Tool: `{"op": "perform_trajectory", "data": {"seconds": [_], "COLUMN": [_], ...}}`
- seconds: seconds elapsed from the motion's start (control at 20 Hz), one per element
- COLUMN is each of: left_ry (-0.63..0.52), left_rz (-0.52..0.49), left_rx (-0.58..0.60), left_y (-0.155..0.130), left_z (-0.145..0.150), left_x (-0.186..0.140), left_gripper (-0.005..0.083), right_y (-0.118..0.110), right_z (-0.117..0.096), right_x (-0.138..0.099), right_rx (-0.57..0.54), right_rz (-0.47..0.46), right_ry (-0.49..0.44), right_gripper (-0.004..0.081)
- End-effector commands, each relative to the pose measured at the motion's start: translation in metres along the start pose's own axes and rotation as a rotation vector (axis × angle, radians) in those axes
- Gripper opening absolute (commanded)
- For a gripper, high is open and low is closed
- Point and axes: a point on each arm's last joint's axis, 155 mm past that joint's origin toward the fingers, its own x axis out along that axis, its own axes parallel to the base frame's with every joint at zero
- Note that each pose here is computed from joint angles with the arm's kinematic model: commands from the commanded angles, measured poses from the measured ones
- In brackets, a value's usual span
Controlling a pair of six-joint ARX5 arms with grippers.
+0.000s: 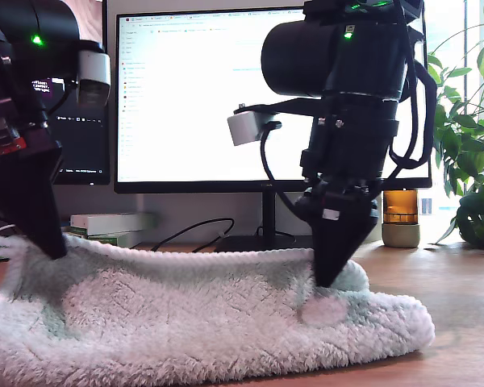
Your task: Fold the tea towel to a neat square and place it to the right
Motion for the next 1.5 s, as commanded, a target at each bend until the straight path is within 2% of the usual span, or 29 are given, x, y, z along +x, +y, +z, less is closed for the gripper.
{"op": "perform_trajectory", "data": {"seconds": [0.0, 0.25, 0.6, 0.7, 0.85, 0.9, 0.95, 1.05, 1.1, 1.25, 1.35, 1.45], "left_ry": [0.003, 0.012, -0.011, -0.020, -0.058, -0.077, -0.099, -0.150, -0.179, -0.290, -0.337, -0.353], "left_rz": [-0.004, 0.016, 0.043, 0.047, 0.071, 0.083, 0.097, 0.126, 0.138, 0.110, 0.106, 0.080], "left_rx": [-0.012, -0.012, -0.009, -0.020, -0.024, -0.017, -0.014, -0.030, -0.045, -0.020, -0.008, -0.034], "left_y": [0.000, 0.004, 0.011, 0.011, 0.009, 0.009, 0.008, 0.006, 0.005, -0.007, -0.007, -0.011], "left_z": [-0.004, -0.005, 0.000, 0.001, 0.006, 0.009, 0.011, 0.017, 0.020, 0.038, 0.048, 0.051], "left_x": [0.004, 0.004, 0.002, -0.001, -0.015, -0.022, -0.029, -0.046, -0.054, -0.072, -0.076, -0.077], "left_gripper": [0.0200, 0.0228, 0.0233, 0.0228, 0.0116, 0.0084, 0.0052, -0.0024, -0.0022, -0.0023, -0.0023, -0.0023], "right_y": [0.002, 0.002, -0.006, -0.007, -0.008, -0.009, -0.008, -0.008, -0.008, -0.015, -0.015, -0.017], "right_z": [0.000, 0.000, 0.012, 0.013, 0.015, 0.015, 0.014, 0.014, 0.014, 0.028, 0.040, 0.059], "right_x": [0.003, 0.003, -0.006, -0.011, -0.019, -0.022, -0.025, -0.031, -0.035, -0.042, -0.045, -0.047], "right_rx": [-0.006, -0.002, 0.025, 0.028, 0.067, 0.075, 0.076, 0.077, 0.077, 0.113, 0.209, 0.315], "right_rz": [0.006, 0.005, -0.012, -0.007, 0.002, 0.005, 0.011, 0.020, 0.022, 0.003, 0.018, 0.033], "right_ry": [0.005, 0.005, -0.020, -0.014, -0.001, 0.004, 0.012, 0.023, 0.024, -0.030, -0.072, -0.154], "right_gripper": [0.0148, 0.0255, 0.0256, 0.0296, 0.0298, 0.0288, 0.0243, 0.0042, -0.0008, -0.0005, -0.0005, -0.0005]}}
